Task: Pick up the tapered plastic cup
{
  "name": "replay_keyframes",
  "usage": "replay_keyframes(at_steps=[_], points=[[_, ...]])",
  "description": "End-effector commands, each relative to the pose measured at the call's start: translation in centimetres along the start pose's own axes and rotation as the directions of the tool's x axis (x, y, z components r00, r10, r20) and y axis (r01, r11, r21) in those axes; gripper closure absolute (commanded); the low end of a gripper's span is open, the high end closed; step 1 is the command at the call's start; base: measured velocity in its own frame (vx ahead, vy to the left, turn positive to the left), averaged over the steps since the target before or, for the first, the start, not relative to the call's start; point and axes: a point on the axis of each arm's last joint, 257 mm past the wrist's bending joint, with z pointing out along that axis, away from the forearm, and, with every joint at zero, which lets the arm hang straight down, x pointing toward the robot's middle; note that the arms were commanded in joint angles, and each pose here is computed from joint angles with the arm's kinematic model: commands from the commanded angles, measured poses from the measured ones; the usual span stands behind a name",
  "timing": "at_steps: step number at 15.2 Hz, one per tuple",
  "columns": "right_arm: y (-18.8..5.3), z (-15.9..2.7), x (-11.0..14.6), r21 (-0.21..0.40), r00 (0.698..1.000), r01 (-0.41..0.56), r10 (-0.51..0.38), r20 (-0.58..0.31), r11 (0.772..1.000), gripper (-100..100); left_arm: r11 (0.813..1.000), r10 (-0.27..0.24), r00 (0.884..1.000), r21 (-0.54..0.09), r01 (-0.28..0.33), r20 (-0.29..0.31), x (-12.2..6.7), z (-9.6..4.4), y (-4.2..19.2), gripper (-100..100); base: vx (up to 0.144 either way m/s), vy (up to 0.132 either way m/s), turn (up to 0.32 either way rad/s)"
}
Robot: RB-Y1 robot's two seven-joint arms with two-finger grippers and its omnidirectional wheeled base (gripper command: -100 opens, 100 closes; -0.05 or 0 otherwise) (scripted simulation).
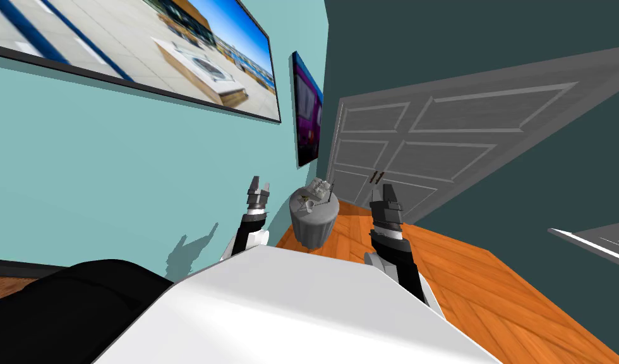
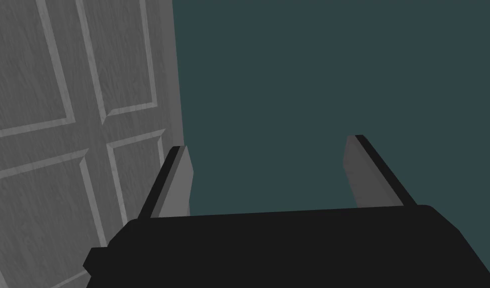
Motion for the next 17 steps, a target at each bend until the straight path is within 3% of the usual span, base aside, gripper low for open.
replay_keyframes(at_steps=[1, 5, 10, 17], points=[[0.0, 0.0, 0.0, 0.0, 1.0, 0.0, 0.0, 0.0, 1.0, 0, 1.0, 0.015, 0.999, -0.013, -0.016, -0.037, 0.4, 0.1, 0.5, -100, 0.0, -0.001, -0.026], [0.0, 0.0, 0.0, 0.0, 1.0, 0.0, 0.0, 0.0, 1.0, 0, 0.996, 0.042, 0.993, -0.07, -0.05, -0.112, 1.3, 0.4, 2.7, -100, 0.001, 0.002, -0.057], [0.0, 0.0, 0.0, 0.0, 1.0, 0.0, 0.0, 0.0, 1.0, 0, 0.989, 0.058, 0.986, -0.129, -0.079, -0.157, 1.8, 0.6, 5.0, -100, 0.002, 0.003, -0.065], [0.0, 0.0, 0.0, 0.0, 1.0, 0.0, 0.0, 0.0, 1.0, 0, 0.955, 0.078, 0.972, -0.263, -0.137, -0.223, 2.3, 1.0, 10.3, -100, 0.002, 0.004, -0.088]])
